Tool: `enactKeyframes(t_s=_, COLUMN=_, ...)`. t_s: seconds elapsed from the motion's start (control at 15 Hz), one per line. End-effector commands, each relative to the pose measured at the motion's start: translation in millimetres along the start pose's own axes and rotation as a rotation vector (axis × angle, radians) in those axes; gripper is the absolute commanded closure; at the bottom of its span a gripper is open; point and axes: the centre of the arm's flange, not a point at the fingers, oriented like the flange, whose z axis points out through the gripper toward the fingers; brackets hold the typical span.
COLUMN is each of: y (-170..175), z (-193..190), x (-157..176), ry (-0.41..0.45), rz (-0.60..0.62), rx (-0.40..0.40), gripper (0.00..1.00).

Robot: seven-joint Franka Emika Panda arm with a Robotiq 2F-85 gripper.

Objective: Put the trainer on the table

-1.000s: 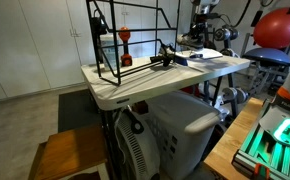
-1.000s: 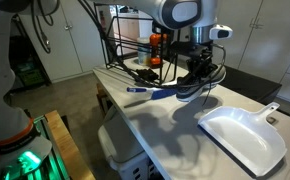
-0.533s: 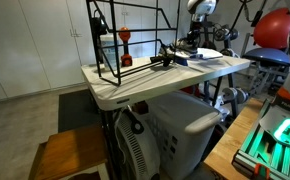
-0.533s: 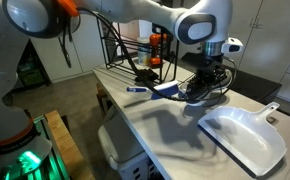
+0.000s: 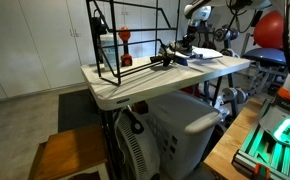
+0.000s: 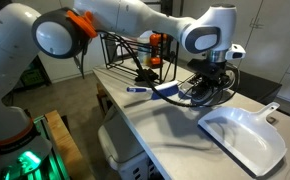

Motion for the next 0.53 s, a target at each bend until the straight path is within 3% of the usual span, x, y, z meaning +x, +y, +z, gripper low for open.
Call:
enactKeyframes(t_s=0.0, y=11.2, z=12.7, x=34.2, ry=0.015, rz=-0.002, rx=0.031, gripper=0.97)
enactKeyframes(t_s=0.33, y=13.0, z=22.6, x=37.4, ry=0.0, rz=-0.01, rx=0.045, gripper=0.97)
enactKeyframes(t_s=0.4, y=13.6, z=22.9, x=38.0, ry=-0.001, rz=-0.01, rx=0.048, gripper=0.85)
enactKeyframes(t_s=0.47, y=12.9, z=20.3, x=37.5, ry=-0.002, rz=-0.014, rx=0.049, gripper=0.64)
